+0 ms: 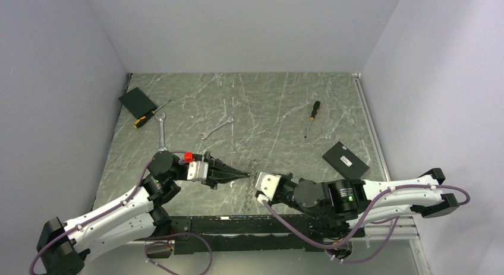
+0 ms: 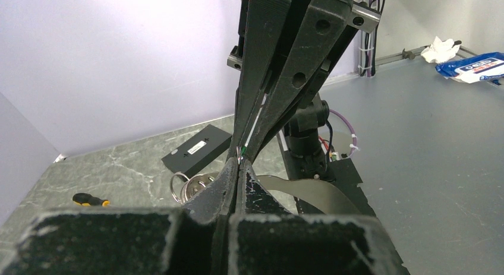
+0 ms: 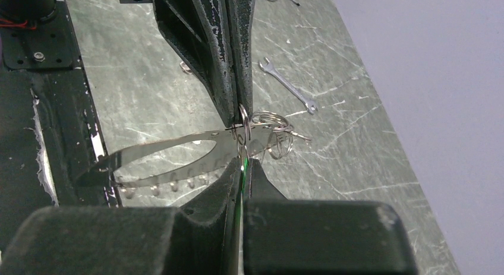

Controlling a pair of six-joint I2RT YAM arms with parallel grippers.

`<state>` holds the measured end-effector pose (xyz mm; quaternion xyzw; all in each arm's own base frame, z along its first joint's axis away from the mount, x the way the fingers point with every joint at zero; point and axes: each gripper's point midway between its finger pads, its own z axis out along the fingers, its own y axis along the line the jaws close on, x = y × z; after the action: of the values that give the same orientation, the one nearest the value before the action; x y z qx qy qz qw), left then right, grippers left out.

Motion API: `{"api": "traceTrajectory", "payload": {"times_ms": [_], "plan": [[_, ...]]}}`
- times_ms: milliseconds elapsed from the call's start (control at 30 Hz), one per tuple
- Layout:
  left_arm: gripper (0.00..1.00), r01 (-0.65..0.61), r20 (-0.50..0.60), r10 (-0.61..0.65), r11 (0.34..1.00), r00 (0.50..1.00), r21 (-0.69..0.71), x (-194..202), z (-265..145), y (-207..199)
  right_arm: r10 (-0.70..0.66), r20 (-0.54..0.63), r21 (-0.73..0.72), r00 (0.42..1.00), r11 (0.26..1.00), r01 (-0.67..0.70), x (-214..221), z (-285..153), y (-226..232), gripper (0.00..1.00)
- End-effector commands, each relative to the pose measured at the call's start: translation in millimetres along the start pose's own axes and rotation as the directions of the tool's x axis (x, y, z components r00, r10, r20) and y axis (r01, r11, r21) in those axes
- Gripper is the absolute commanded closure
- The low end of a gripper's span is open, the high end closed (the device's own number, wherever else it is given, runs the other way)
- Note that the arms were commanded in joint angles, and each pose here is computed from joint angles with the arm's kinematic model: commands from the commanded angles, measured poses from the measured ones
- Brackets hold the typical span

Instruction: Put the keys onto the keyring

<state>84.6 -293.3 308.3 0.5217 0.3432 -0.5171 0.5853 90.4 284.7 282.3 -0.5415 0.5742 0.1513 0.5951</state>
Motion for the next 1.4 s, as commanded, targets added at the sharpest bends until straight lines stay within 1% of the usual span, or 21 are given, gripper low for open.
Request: {"api": "traceTrajectory", "payload": {"times_ms": [0,33,233,467,967,1367], "plan": [[1.0,-0.03,0.032,0.031,0.999,0.999,-0.024,-11.4,0.2,4.1,0.034,0.065,0.031,0.997,0.999,-0.036,-26.7,-4.7,-12.3,1.0],[1.0,-0.058,0.028,0.059,0.998,0.998,-0.025,-10.7,0.0,5.1,0.033,0.066,0.032,0.997,0.999,-0.035,-27.1,-5.0,-12.7,1.0],[1.0,-0.065,0.009,0.066,0.996,0.998,-0.059,-6.9,-2.1,10.3,0.032,0.06,0.05,0.998,0.998,-0.035,-25.5,-6.1,-15.7,1.0],[1.0,-0.063,-0.004,0.063,0.994,0.998,-0.086,-4.3,-2.9,15.0,0.024,0.047,0.056,0.999,0.998,-0.026,-23.4,-5.9,-15.3,1.0],[1.0,-0.048,-0.025,0.045,0.994,0.999,-0.097,3.1,-2.8,18.1,0.014,0.05,0.054,0.999,0.998,-0.017,-27.6,-4.2,-14.3,1.0],[1.0,0.006,-0.051,-0.006,1.0,0.999,0.0,11.5,1.6,3.8,0.003,0.058,0.046,0.998,0.999,-0.005,-32.8,-4.8,-14.6,1.0]]}}
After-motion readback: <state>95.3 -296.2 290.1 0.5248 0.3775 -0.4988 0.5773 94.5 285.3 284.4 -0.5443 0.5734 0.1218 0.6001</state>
